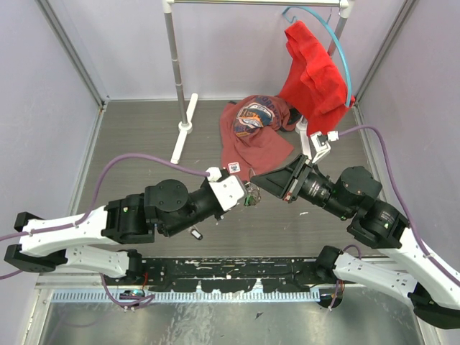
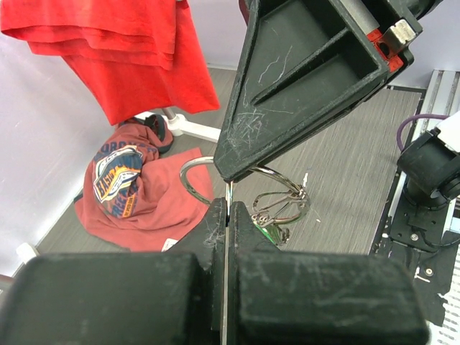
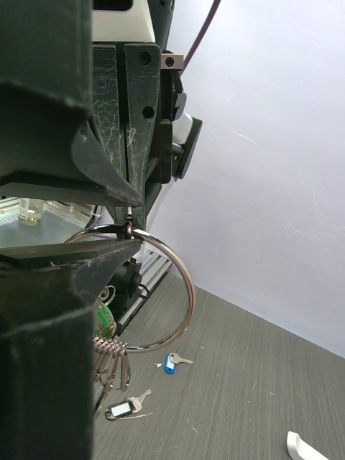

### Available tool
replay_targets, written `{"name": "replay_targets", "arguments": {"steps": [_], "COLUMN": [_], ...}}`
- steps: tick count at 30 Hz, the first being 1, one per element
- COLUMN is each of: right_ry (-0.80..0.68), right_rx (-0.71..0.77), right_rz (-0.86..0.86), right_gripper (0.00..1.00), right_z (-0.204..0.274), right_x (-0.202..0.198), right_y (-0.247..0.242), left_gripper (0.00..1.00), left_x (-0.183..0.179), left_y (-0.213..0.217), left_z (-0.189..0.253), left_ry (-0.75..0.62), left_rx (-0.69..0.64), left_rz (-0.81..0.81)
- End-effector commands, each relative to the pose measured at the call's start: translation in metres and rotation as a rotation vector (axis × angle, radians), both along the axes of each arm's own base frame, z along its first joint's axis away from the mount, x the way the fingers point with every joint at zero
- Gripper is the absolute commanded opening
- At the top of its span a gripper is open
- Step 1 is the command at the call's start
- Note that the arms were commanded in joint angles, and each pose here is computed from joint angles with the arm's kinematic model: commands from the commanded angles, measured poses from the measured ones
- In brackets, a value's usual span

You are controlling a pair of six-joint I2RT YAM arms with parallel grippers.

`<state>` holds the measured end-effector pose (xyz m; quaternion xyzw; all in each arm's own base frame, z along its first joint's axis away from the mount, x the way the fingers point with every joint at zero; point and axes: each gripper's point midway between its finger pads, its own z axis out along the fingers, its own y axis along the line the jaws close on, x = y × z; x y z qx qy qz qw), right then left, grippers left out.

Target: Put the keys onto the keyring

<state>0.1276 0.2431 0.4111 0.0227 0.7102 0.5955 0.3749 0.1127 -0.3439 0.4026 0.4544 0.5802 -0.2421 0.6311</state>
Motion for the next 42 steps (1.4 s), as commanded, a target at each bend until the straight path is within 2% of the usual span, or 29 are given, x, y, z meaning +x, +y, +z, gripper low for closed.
{"name": "replay_targets", "arguments": {"steps": [1,18,25,27,31,35,37,42], "right_ry": [-0.045,-0.033,-0.035,-0.036,-0.036,-0.037,-0.037,-0.037], "right_rx": [0.084,0.077,0.079,0.080,0.077,0.078,0.077,0.075], "right_rz": [0.002,0.020,0.022,0.024,0.028,0.028,0.030,0.030], "right_gripper": [0.31,0.30,0.21,0.20,0.27,0.28,0.24,0.05], "right_z": [0.0268,0.0216,0.0214,0.0222,0.0214,0.0220,0.0217,0.0215], "right_x": [-0.0023,-0.0014,-0.0016,-0.0018,-0.0022,-0.0024,-0.0026,-0.0023], "right_y": [-0.0021,0.0045,0.0048,0.0049,0.0056,0.0055,0.0055,0.0060], "left_gripper": [0.00,0.00,0.00,0.00,0.00,0.00,0.00,0.00], "left_x": [-0.0037,-0.0049,-0.0037,-0.0031,-0.0030,-0.0025,-0.0024,-0.0025], "left_y": [0.0058,0.0038,0.0050,0.0053,0.0048,0.0049,0.0051,0.0052], "left_z": [0.0235,0.0255,0.0251,0.0249,0.0253,0.0263,0.0261,0.0262], "left_ry": [-0.005,-0.005,-0.007,-0.007,-0.008,-0.011,-0.011,-0.011], "left_rx": [-0.072,-0.082,-0.082,-0.081,-0.082,-0.084,-0.084,-0.085], "left_rz": [-0.016,-0.025,-0.017,-0.014,-0.013,-0.011,-0.011,-0.010]}}
